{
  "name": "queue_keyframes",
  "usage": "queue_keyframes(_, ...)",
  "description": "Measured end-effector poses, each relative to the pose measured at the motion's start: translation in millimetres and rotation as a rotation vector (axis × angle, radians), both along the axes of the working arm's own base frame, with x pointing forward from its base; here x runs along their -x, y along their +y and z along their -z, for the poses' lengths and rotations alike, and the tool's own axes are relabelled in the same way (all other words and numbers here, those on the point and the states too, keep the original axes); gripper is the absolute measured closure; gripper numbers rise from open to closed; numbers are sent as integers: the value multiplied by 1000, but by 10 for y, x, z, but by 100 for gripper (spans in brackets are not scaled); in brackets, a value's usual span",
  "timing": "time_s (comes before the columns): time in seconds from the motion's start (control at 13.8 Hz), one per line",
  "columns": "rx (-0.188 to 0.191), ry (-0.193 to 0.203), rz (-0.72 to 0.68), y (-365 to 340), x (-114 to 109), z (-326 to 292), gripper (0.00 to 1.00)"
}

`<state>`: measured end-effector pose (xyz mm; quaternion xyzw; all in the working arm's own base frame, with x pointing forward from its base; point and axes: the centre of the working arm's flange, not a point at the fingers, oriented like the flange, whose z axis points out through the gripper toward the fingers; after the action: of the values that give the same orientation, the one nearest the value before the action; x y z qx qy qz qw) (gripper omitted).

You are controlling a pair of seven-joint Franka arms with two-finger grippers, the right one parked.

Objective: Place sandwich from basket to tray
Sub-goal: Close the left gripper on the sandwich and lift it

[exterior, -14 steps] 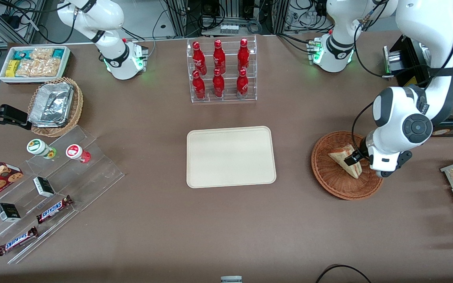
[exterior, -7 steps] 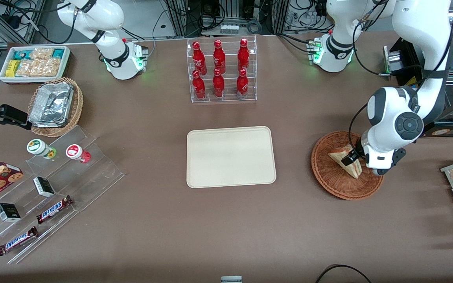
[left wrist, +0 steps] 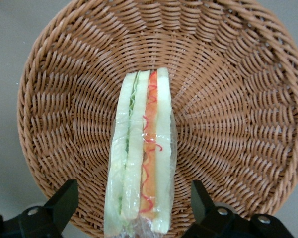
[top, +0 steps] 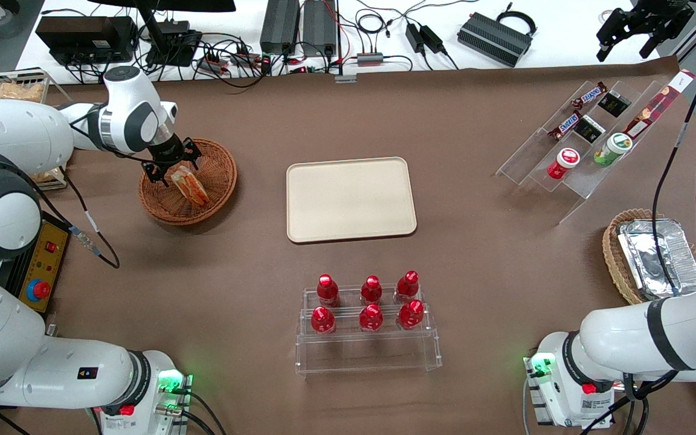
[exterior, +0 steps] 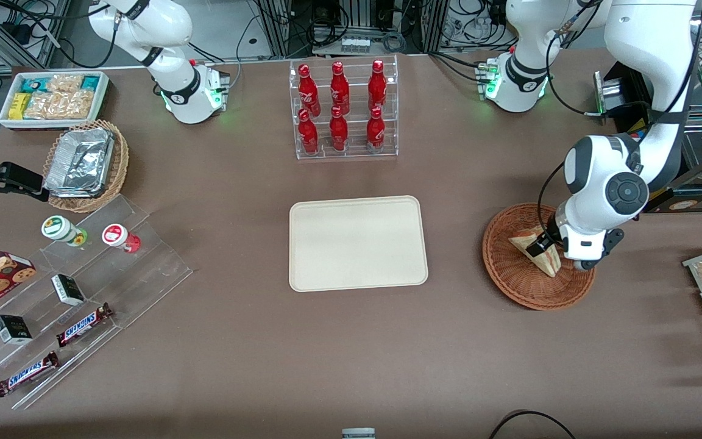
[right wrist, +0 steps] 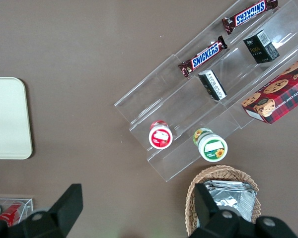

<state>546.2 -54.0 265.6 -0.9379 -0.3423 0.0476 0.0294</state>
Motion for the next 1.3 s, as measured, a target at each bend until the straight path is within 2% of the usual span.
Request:
queue_keyframes(0.22, 0, 7, -2, -2, 14, 68, 1)
queue_keyframes(0.36, -1, 12, -7, -2, 19, 96, 5)
queue_keyframes(0.51, -4, 16, -27, -3, 22, 119, 24)
queue_keyframes(0.65, -5, 17, -38, -4, 23, 127, 49)
queue_keyframes(0.8, -5, 16, -41, -7, 23, 127, 65)
queue_keyframes(1.08, -5, 17, -41, -22, -10, 74, 74)
queue_keyframes(1.3, -3, 52, -10, -213, -107, -167, 85)
